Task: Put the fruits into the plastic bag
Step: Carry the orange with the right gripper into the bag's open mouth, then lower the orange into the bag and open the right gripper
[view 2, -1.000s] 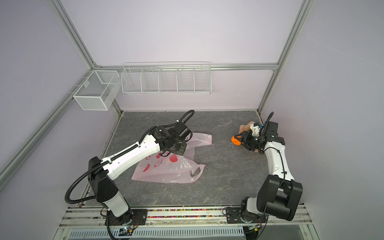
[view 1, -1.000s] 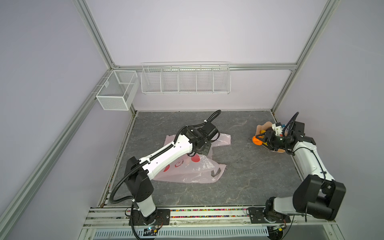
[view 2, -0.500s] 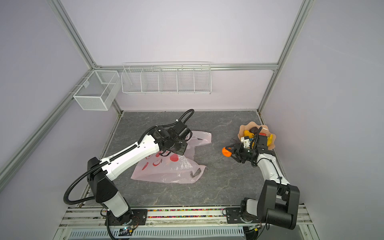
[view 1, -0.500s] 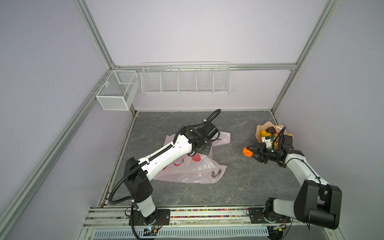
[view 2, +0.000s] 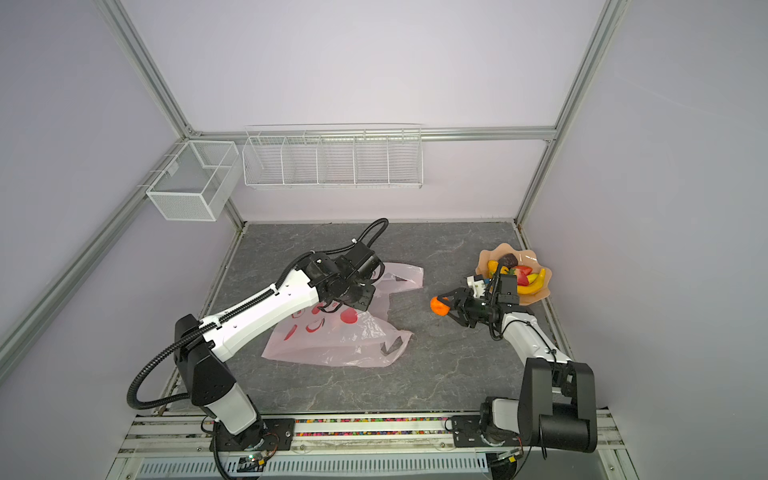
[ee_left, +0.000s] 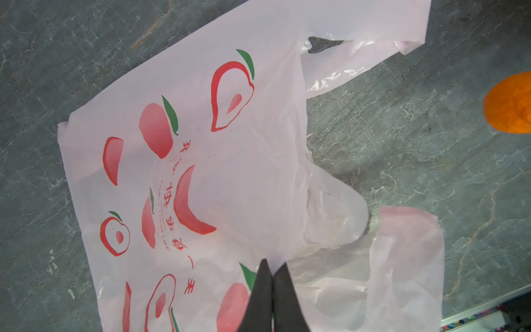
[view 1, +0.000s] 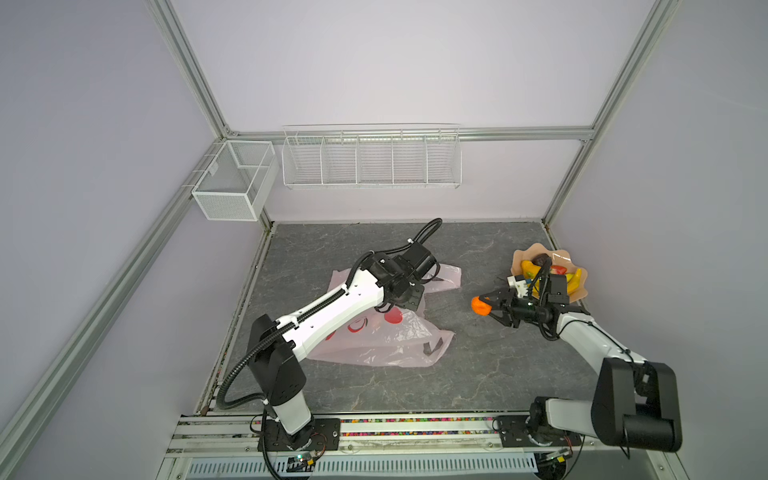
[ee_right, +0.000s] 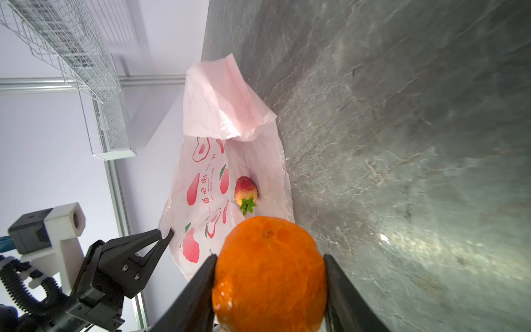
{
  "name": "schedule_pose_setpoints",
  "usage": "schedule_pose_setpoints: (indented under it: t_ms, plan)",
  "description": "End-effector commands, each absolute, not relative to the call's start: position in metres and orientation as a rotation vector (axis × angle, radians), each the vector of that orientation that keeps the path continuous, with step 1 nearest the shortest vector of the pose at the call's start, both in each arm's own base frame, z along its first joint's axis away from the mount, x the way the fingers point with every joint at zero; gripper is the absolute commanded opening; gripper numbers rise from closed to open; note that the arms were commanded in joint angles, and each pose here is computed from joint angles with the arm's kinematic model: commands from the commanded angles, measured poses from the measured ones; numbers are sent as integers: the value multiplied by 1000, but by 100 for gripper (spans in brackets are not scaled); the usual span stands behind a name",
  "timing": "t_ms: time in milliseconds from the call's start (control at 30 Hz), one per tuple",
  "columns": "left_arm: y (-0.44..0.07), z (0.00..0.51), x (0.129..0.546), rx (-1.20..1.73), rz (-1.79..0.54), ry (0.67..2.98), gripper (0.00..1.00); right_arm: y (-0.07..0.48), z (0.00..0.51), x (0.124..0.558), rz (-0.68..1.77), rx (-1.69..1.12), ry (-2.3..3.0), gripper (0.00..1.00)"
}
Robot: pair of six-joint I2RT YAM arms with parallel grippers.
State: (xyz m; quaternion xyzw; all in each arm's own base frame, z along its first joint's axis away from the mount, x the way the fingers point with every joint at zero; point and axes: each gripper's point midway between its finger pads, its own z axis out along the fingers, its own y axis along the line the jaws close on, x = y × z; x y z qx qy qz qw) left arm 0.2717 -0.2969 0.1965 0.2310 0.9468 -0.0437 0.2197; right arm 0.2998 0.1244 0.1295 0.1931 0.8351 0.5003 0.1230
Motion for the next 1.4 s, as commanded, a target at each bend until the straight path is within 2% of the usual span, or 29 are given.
schedule_pose_setpoints:
  t_ms: [0,300,867,1367]
  plan:
    - [-295,207,271,632,-151,2603,0,138,125,306,1474,571,2426,29]
    - [-296,204,270,628,-155,2606,0,196,118,314,1556,498,2451,29]
    - [-301,206,274,611,-174,2600,0,322,102,281,1701,269,2569,28]
    - [-304,211,271,614,-211,2591,0,379,61,285,1582,306,2753,29]
